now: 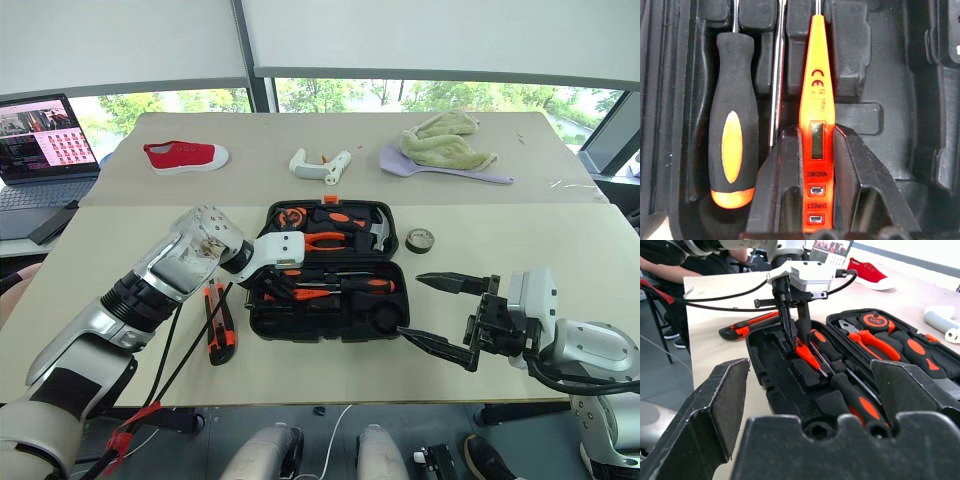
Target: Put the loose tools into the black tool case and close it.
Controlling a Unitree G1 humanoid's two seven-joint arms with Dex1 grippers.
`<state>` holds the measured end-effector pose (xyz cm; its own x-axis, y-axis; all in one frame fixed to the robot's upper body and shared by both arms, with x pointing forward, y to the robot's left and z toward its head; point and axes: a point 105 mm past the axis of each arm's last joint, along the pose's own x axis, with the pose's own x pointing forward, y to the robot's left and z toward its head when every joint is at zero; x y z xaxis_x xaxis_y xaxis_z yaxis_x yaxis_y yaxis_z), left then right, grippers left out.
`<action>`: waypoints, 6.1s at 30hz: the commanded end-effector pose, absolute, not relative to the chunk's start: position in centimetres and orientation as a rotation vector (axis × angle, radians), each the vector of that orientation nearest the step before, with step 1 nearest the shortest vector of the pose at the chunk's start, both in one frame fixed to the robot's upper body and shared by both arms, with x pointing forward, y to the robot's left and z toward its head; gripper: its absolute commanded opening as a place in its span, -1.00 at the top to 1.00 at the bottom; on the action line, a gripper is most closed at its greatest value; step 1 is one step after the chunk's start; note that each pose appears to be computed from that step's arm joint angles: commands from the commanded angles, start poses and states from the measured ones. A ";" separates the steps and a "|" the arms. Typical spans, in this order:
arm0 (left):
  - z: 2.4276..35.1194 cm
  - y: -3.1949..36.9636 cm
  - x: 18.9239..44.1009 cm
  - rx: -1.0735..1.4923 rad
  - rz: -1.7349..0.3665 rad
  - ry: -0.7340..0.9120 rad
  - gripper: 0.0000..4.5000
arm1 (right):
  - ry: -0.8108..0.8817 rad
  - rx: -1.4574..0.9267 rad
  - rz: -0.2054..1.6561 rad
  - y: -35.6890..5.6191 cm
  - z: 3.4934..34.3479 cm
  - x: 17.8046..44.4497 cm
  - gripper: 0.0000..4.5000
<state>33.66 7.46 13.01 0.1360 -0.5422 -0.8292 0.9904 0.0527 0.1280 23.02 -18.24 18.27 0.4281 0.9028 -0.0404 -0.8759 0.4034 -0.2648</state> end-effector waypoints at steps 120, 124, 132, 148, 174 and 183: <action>8.0 19.8 25.7 -0.025 -0.292 0.790 0.48 | -0.241 -0.220 1.261 -18.2 17.0 23.0 -1.00; 9.9 23.9 26.2 0.005 -0.233 0.748 0.76 | -0.234 -0.216 1.261 -18.1 17.1 23.1 -1.00; 11.7 26.4 25.5 0.069 -0.532 0.676 0.76 | -0.209 -0.209 1.254 -18.0 16.8 23.0 -1.00; 11.6 29.6 26.7 0.210 -0.464 0.597 -0.66 | -0.186 -0.199 1.237 -18.2 16.5 22.5 -1.00; 12.6 28.9 27.3 0.192 -0.478 0.445 0.28 | -0.176 -0.204 1.249 -18.2 16.6 22.7 -1.00; 18.4 20.9 25.1 0.261 -1.188 0.165 0.28 | -0.181 -0.225 1.216 -18.9 17.0 22.9 -1.00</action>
<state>25.92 22.79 17.75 0.4921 -0.8370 -0.2393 0.8695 0.4859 0.0882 23.03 -18.46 15.96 0.3256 0.9455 -0.0039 -0.9193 0.3156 -0.2350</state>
